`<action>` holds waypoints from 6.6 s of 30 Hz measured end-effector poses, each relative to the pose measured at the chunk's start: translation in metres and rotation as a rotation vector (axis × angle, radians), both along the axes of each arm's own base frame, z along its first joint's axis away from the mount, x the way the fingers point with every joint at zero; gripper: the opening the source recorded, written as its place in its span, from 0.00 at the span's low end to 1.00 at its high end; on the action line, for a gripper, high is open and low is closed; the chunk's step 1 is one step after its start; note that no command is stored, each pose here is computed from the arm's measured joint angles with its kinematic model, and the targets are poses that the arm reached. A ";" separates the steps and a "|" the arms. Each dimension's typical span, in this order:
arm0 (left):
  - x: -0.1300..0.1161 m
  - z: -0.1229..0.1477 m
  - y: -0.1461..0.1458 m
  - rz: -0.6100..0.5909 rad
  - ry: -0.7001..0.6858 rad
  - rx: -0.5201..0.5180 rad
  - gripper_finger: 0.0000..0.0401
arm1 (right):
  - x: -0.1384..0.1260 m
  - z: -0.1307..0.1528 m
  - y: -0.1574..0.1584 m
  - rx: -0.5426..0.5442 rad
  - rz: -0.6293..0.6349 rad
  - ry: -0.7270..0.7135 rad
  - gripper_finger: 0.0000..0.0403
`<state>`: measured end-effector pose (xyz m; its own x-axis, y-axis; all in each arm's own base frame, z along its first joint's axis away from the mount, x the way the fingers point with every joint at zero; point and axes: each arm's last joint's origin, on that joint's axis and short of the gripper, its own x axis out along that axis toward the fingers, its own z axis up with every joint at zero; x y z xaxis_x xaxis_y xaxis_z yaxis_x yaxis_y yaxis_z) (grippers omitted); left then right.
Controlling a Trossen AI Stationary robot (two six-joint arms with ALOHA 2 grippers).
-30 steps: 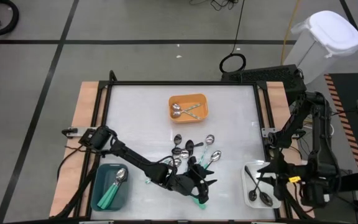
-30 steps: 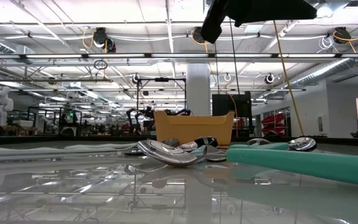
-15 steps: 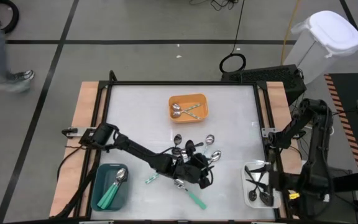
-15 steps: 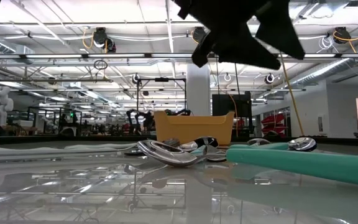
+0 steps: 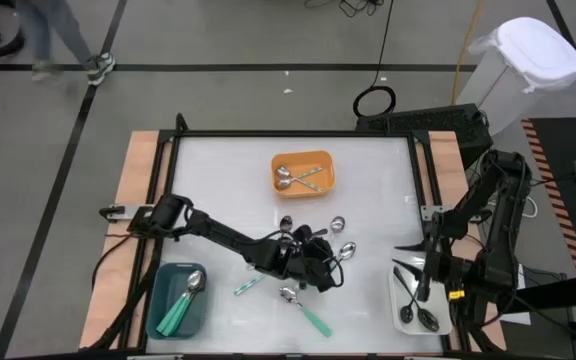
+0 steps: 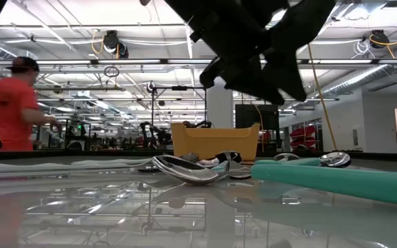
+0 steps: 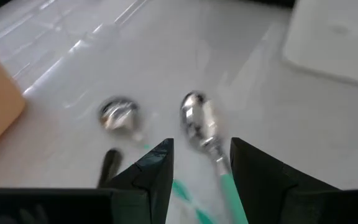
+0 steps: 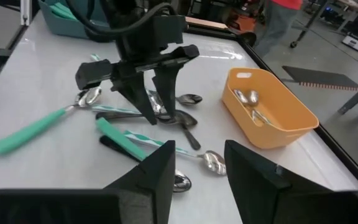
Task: Sort silverware by color (type)
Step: Put the green spoon into the blue bin
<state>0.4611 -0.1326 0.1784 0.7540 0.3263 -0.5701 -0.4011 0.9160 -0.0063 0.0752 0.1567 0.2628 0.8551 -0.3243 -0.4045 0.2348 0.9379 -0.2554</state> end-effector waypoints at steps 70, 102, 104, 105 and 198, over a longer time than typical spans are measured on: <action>0.018 -0.062 0.007 -0.015 0.031 -0.151 0.40 | 0.004 -0.006 -0.029 -0.007 -0.040 -0.079 0.33; 0.029 -0.028 -0.031 -0.131 0.188 -0.077 0.40 | 0.004 -0.005 -0.029 -0.011 -0.038 -0.078 0.33; 0.031 -0.034 -0.030 -0.138 0.205 -0.075 0.40 | 0.004 -0.006 -0.029 -0.011 -0.038 -0.077 0.33; 0.030 -0.038 -0.029 -0.148 0.224 -0.073 0.40 | 0.004 -0.005 -0.029 -0.012 -0.040 -0.077 0.33; 0.001 0.079 -0.111 -0.396 0.205 0.027 0.10 | 0.095 -0.056 0.099 -1.138 0.727 0.382 0.35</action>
